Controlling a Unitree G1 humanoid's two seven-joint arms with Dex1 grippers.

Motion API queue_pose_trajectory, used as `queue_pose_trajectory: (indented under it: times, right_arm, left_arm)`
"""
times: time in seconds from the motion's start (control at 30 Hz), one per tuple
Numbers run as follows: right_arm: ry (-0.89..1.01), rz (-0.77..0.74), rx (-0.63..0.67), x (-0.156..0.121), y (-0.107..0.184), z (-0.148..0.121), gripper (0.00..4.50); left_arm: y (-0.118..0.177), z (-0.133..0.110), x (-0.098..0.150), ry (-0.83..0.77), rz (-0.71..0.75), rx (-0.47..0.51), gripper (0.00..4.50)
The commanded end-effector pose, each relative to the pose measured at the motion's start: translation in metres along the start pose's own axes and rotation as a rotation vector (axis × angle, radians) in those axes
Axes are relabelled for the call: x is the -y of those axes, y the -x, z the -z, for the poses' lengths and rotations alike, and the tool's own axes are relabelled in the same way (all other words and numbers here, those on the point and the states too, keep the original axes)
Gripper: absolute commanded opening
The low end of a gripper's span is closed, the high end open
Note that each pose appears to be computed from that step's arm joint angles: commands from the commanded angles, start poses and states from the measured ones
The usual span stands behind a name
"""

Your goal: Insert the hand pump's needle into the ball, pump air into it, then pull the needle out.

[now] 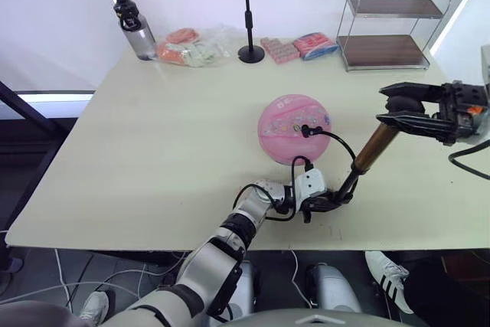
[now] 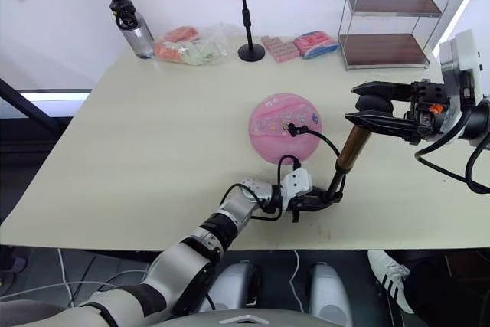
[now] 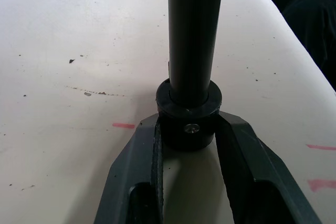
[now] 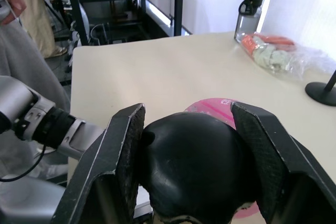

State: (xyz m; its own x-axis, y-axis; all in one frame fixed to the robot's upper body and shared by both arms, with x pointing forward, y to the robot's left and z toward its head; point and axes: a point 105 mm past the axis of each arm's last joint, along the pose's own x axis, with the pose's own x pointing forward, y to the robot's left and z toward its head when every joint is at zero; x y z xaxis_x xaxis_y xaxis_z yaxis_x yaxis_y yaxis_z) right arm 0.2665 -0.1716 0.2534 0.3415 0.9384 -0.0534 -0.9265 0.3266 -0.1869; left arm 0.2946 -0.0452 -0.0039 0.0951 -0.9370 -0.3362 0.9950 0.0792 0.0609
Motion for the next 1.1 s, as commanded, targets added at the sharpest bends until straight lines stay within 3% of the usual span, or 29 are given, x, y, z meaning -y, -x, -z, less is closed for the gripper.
queue_pose_trajectory:
  times: [0.03, 0.47, 0.6, 0.7, 1.1]
  right_arm:
    - [-0.041, 0.005, -0.080, -0.005, -0.008, 0.039, 2.16]
    - [-0.106, 0.030, -0.159, -0.024, -0.017, 0.136, 2.16]
    - [-0.102, 0.035, -0.170, -0.026, -0.015, 0.145, 2.16]
    - [-0.081, 0.057, -0.140, -0.019, -0.013, 0.132, 2.16]
    - [-0.046, 0.071, 0.026, 0.009, 0.009, 0.020, 2.16]
  left_arm:
    - [0.007, 0.047, 0.019, 0.136, 0.022, -0.134, 1.00]
    - [0.006, 0.047, 0.019, 0.133, 0.018, -0.136, 1.00]
    - [0.006, 0.047, 0.018, 0.133, 0.018, -0.136, 1.00]
    - [0.007, 0.047, 0.018, 0.134, 0.018, -0.135, 1.00]
    - [0.009, 0.048, 0.018, 0.139, 0.017, -0.134, 1.00]
